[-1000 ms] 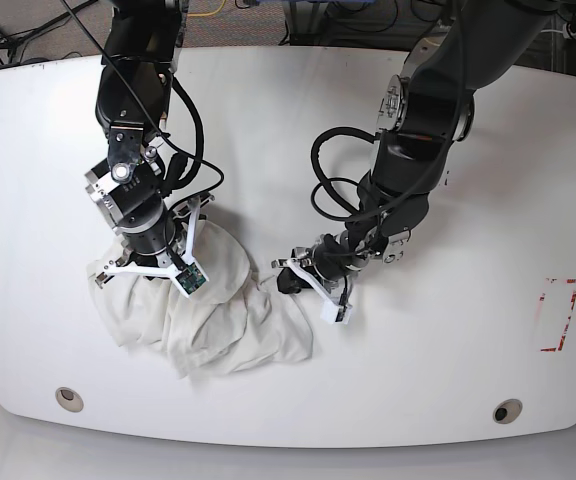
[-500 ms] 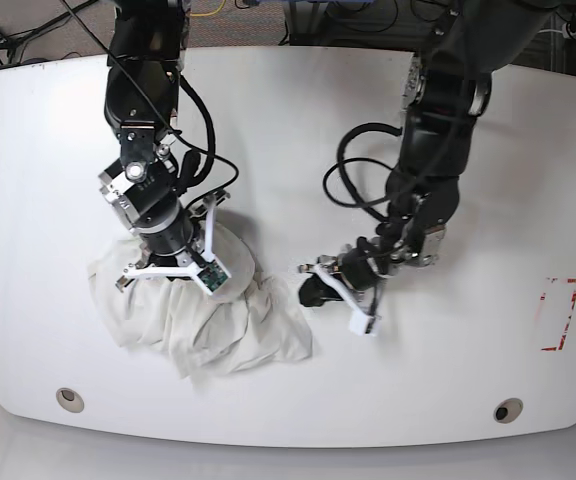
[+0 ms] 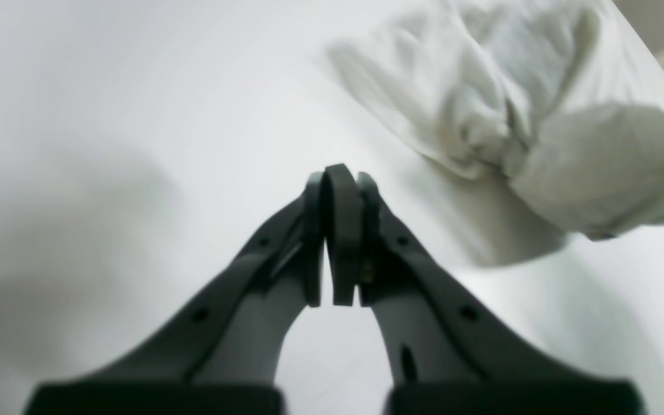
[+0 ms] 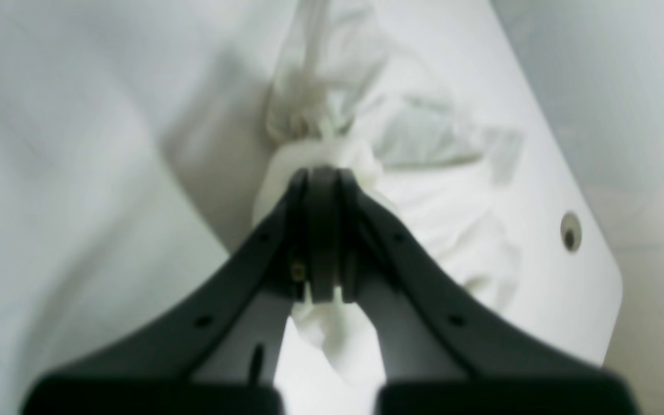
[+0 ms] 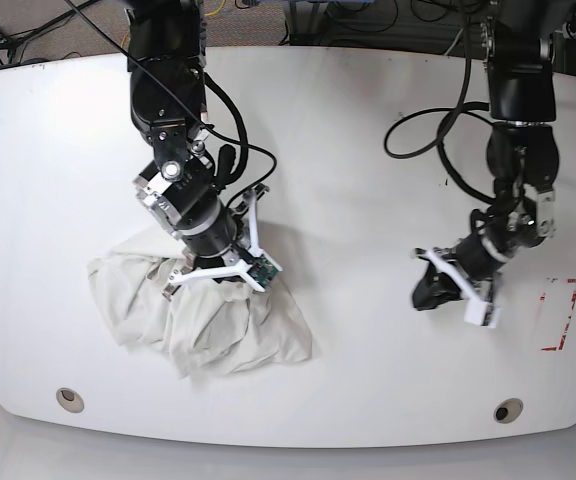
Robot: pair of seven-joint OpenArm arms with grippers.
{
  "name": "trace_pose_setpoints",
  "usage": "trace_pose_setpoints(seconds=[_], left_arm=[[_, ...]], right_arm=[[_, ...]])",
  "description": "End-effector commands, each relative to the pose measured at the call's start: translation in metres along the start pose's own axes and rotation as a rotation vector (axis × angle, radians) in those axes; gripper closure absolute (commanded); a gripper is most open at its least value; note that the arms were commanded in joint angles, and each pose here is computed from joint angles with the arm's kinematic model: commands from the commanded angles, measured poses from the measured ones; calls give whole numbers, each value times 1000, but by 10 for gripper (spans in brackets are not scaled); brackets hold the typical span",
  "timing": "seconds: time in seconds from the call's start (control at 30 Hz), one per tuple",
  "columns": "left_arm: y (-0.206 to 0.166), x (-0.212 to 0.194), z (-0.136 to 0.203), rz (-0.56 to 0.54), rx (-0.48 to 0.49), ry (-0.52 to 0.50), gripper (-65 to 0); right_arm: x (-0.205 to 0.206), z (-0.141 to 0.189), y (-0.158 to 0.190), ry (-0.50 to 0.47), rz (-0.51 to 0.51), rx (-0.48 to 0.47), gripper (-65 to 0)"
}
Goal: Fold the T-shirt properly
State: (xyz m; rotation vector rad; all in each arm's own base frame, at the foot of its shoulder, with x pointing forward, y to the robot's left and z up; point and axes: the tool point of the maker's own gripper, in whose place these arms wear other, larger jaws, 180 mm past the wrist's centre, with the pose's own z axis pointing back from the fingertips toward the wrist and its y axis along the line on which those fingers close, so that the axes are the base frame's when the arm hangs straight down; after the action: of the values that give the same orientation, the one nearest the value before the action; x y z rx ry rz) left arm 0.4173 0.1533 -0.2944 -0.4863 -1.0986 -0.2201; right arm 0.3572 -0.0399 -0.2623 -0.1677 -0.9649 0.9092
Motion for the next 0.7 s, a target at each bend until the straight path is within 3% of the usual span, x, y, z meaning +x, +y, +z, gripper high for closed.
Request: trace_pose_setpoints(seconds=[0.0,0.33,0.67], left_arm=[[24,27,31,-53,62,-52,0],[98,55,132,-131,323,-96,0],[132,83,218,-192,521,-170,0]], right_arm=[[39,4,0,-117,-2,-3,-14],[106,5,53,-259,67,123,-14],[152,24,133,-410,216,293,-14]])
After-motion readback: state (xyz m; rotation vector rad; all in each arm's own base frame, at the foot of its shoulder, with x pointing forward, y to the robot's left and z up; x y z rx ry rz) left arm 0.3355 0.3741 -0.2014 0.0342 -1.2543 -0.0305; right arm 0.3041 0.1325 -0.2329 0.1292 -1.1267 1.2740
